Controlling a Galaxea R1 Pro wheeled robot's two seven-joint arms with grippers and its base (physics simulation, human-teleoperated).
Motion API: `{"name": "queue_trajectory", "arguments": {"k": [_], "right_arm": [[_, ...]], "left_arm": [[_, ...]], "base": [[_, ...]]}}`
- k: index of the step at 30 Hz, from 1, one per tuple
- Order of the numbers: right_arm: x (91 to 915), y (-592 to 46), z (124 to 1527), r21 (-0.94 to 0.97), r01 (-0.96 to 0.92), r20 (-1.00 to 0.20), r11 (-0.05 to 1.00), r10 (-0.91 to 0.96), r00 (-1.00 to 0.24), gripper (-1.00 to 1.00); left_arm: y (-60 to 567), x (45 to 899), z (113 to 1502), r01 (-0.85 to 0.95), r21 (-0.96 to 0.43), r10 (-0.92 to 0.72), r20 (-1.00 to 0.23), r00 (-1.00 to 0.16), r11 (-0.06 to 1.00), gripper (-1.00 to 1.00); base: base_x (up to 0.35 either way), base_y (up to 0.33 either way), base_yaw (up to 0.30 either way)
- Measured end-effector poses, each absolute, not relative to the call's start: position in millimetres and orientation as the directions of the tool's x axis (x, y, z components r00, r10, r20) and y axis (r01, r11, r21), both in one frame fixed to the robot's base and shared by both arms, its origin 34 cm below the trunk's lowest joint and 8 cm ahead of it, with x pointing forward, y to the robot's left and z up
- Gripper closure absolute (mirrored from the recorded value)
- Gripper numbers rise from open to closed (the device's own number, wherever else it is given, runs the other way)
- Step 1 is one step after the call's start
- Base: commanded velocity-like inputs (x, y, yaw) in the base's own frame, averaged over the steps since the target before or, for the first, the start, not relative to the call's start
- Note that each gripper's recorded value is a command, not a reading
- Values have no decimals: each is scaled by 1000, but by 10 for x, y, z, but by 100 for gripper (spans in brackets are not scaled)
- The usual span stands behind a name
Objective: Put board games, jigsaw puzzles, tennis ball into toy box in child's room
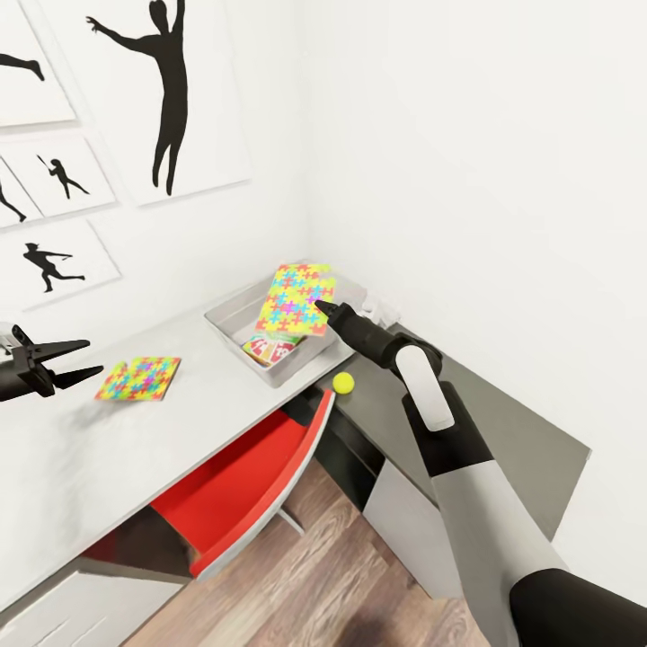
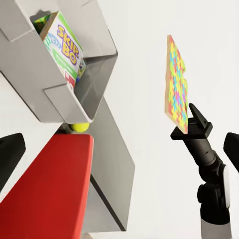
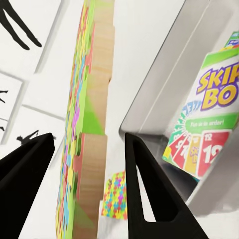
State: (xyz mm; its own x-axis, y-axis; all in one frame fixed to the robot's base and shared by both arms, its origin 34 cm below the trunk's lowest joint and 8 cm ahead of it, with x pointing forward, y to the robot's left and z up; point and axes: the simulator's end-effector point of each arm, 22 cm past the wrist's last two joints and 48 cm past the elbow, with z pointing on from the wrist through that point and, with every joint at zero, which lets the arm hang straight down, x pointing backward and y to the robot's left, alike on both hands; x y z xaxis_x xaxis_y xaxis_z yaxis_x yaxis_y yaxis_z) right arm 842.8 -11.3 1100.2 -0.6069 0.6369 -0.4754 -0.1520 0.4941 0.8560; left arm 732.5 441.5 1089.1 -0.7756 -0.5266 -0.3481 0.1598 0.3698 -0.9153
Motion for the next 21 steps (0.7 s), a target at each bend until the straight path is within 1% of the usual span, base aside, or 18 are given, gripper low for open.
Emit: {"name": "queue_trajectory", "arguments": {"k": [4, 12, 18, 21], "right_arm": [[8431, -118, 11002, 856, -152, -476, 494, 638, -606, 100], [8468, -161, 11002, 851, -146, -486, 504, 650, -585, 100], [8615, -345, 11074, 856, -123, -493, 503, 720, -488, 100], [8699, -505, 11045, 851, -67, -497, 521, 759, -421, 100]], "left_arm": [[4414, 7326, 10889, 160, -915, -526, -348, -776, 370, -100], [4414, 7325, 10889, 160, -915, -526, -348, -776, 370, -100], [4417, 7307, 10906, 165, -919, -527, -345, -777, 359, -100], [4387, 7190, 10877, 169, -932, -525, -323, -788, 320, -100]], "base": [[134, 36, 1], [16, 4, 0], [0, 0, 0], [0, 0, 0]]}}
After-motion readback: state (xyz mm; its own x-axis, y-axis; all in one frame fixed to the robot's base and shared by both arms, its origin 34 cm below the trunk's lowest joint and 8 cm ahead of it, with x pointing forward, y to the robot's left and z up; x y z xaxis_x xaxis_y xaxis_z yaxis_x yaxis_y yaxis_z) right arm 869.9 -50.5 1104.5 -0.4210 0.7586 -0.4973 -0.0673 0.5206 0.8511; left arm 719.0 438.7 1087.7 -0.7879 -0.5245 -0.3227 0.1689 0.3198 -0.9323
